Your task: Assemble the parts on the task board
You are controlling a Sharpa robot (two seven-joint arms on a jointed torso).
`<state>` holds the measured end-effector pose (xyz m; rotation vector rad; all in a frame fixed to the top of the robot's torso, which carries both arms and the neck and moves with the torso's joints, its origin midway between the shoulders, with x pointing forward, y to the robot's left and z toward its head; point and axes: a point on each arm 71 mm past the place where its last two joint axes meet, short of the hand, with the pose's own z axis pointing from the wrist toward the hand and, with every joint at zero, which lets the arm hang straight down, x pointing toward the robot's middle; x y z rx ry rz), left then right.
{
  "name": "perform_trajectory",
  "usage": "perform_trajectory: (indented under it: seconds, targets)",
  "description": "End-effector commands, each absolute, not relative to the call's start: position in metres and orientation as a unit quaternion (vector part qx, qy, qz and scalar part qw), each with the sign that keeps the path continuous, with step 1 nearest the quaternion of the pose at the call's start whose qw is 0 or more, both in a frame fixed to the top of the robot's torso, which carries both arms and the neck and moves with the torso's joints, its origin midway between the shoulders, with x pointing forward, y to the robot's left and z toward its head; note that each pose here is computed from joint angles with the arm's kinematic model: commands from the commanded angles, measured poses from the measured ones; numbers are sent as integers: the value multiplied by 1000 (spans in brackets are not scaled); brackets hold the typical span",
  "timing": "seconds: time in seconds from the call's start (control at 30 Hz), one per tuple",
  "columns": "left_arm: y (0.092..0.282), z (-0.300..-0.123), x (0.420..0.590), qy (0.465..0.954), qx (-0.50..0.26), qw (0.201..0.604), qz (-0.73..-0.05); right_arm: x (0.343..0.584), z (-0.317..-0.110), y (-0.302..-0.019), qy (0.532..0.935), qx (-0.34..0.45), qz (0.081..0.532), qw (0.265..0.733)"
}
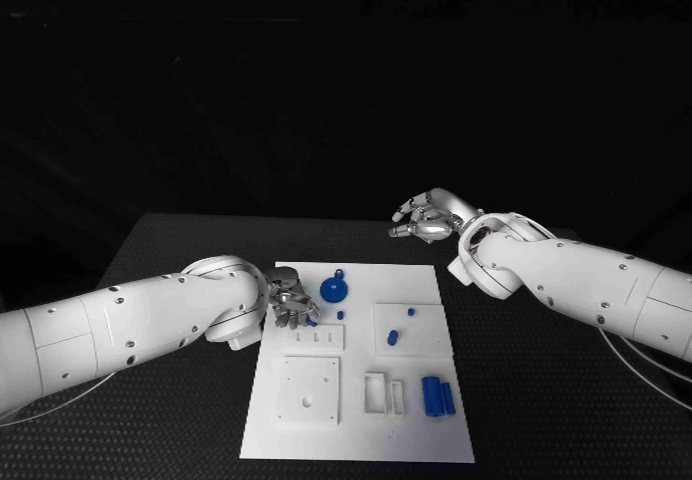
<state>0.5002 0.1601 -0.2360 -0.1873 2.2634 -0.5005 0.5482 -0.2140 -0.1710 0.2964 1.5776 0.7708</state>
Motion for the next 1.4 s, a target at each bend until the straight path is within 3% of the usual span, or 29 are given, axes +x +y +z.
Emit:
perform_trajectory:
  seconds: [0.03, 1.4]
  targets:
    - [156, -235, 500, 888, -54, 418, -187, 549, -169, -211, 685, 119, 336, 635]
    - [142, -241, 495, 902, -20, 400, -164, 554, -167, -197, 689, 113, 341, 629]
